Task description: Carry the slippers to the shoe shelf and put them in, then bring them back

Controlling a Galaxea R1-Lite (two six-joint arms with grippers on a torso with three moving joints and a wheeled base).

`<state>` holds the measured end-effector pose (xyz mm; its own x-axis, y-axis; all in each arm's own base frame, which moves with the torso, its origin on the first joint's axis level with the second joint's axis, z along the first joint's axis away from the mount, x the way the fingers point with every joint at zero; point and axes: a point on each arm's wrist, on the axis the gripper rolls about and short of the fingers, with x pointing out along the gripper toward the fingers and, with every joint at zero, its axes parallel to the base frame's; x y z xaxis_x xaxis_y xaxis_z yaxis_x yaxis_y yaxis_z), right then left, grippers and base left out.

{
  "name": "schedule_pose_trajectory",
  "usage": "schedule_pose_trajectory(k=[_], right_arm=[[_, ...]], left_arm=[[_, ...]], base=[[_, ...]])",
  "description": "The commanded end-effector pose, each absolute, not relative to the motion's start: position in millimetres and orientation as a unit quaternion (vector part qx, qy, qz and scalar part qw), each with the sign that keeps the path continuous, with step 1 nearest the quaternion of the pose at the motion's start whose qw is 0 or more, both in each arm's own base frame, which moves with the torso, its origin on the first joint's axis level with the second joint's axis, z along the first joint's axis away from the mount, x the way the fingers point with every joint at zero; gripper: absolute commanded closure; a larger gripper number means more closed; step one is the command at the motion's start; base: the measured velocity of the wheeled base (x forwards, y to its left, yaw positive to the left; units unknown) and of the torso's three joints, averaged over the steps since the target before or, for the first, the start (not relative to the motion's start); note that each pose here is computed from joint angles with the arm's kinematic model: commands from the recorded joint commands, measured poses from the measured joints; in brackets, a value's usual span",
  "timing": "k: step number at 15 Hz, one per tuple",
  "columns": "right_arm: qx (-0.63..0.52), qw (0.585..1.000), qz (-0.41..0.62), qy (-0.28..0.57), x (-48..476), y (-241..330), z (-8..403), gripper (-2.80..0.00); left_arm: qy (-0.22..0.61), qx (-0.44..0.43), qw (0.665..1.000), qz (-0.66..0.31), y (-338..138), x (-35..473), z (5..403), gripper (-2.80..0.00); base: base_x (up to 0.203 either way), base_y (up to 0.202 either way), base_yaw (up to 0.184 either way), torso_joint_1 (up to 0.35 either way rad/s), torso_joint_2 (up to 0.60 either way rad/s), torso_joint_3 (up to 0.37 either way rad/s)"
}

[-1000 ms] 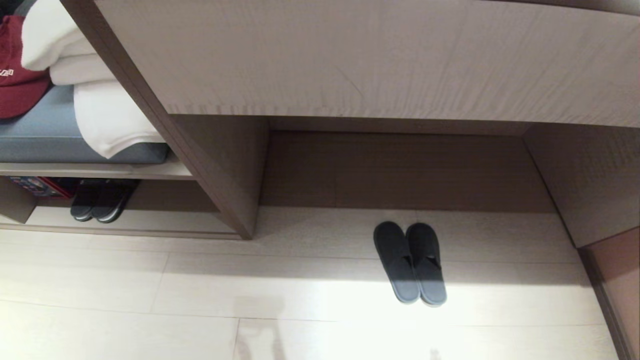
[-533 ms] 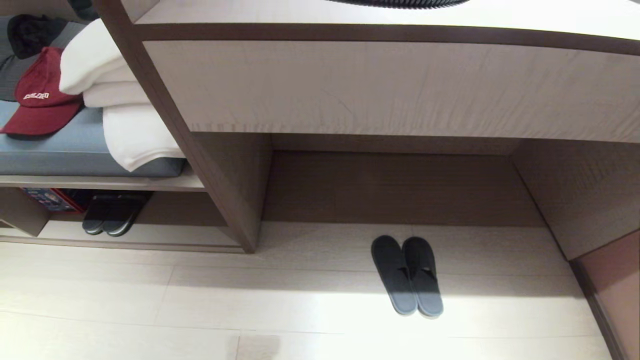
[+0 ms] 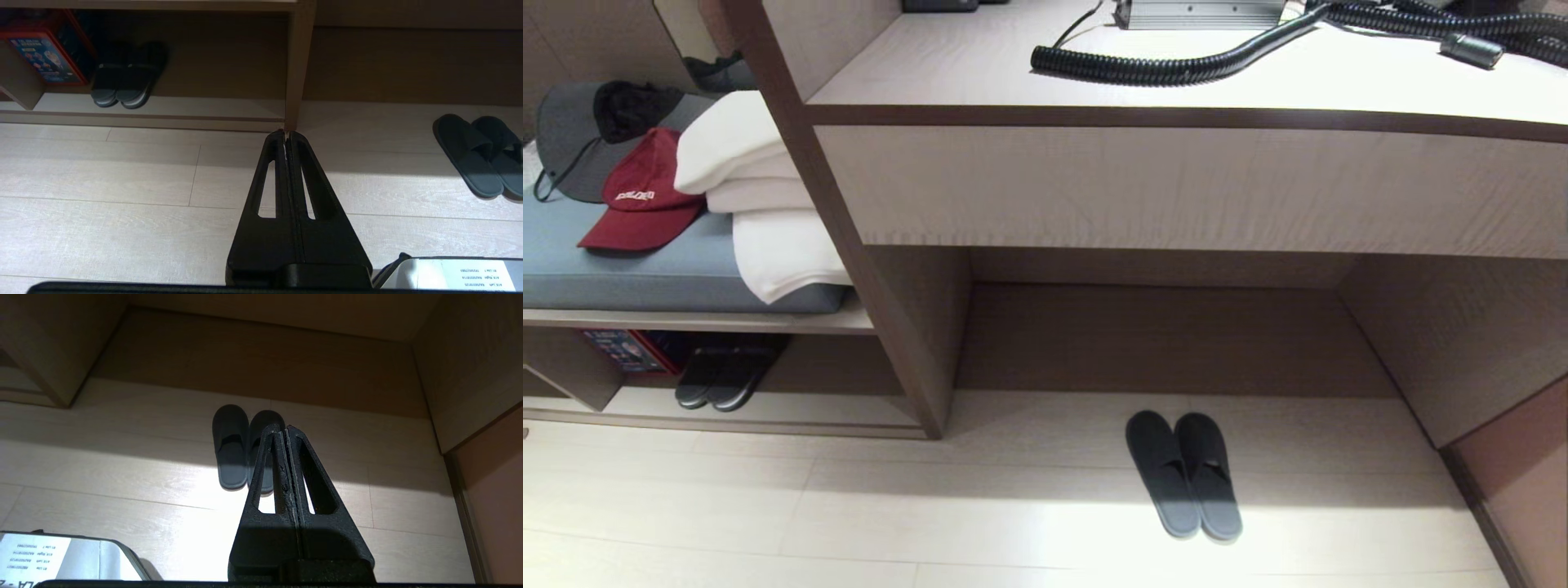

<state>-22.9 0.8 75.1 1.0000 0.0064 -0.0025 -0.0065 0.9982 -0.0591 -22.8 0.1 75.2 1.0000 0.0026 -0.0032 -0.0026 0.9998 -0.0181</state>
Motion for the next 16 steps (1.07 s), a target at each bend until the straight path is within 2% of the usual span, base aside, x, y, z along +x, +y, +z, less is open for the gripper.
schedule_pose_trajectory(k=[1,16], right_arm=[[-0.030,1.000,0.004,0.002,-22.8,0.9,74.5,0.00],[-0.030,1.000,0.004,0.001,-22.8,0.9,74.7,0.00]], left_arm=[[0.002,-0.009,1.000,0.002,0.1,-22.8,75.2,0.00],[0.002,-0.009,1.000,0.002,0.1,-22.8,75.2,0.00]], base=[[0.000,0.000,0.000,0.002,0.01,0.207],[0.000,0.000,0.000,0.001,0.00,0.202]])
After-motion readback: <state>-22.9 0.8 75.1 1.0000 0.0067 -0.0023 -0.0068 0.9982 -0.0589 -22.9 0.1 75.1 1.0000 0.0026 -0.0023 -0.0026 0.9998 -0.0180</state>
